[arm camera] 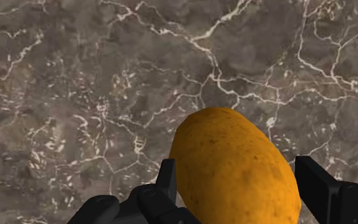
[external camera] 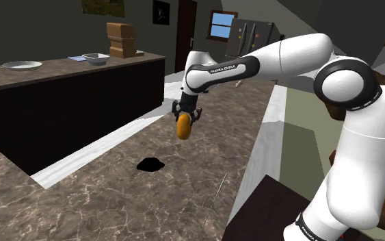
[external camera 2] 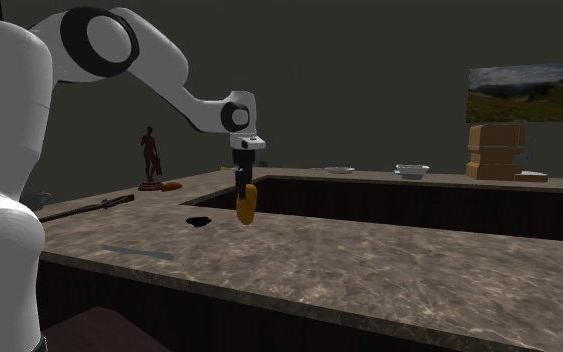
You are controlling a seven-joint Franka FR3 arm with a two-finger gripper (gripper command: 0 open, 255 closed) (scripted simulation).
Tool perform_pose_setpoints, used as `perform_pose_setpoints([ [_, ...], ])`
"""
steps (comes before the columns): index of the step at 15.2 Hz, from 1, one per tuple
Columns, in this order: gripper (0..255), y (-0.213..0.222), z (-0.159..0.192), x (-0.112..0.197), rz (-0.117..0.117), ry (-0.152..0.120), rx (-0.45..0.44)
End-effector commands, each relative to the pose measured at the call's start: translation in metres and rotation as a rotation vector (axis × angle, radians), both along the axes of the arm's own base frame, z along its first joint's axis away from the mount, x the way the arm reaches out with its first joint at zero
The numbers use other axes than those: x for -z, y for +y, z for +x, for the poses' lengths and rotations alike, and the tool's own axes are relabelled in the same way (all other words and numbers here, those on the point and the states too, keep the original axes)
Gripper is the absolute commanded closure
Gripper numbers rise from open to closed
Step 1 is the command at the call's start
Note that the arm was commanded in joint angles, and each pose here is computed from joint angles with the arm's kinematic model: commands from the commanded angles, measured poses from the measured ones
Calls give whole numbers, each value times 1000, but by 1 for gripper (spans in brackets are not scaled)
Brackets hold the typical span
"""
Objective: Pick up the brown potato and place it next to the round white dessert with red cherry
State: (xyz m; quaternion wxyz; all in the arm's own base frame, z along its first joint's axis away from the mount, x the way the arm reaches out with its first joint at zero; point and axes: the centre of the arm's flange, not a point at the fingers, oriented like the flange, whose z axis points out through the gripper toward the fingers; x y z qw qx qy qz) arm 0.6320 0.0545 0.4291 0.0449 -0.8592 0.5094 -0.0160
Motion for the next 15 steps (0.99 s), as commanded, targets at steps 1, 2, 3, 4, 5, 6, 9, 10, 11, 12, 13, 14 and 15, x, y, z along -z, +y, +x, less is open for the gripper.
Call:
perform_pose_setpoints([
  [1,255,0,0,11,0,-1,0],
  [2,255,0,0,16,0,-1,0],
  [3,255,0,0,21,0,-1,0],
  [4,255,0,0,27,0,-1,0],
  [5,255,0,0,32,0,-1,0],
  [6,255,0,0,37,0,-1,0],
  [9,255,0,0,53,0,-1,0],
  [10,255,0,0,58,0,-1,0],
  [11,255,0,0,64,0,-1,0],
  [12,255,0,0,69,0,-1,0],
  [13,255,0,0,74,0,-1,0],
  [14,255,0,0,79,0,-1,0],
  [15,255,0,0,82,0,-1,0],
])
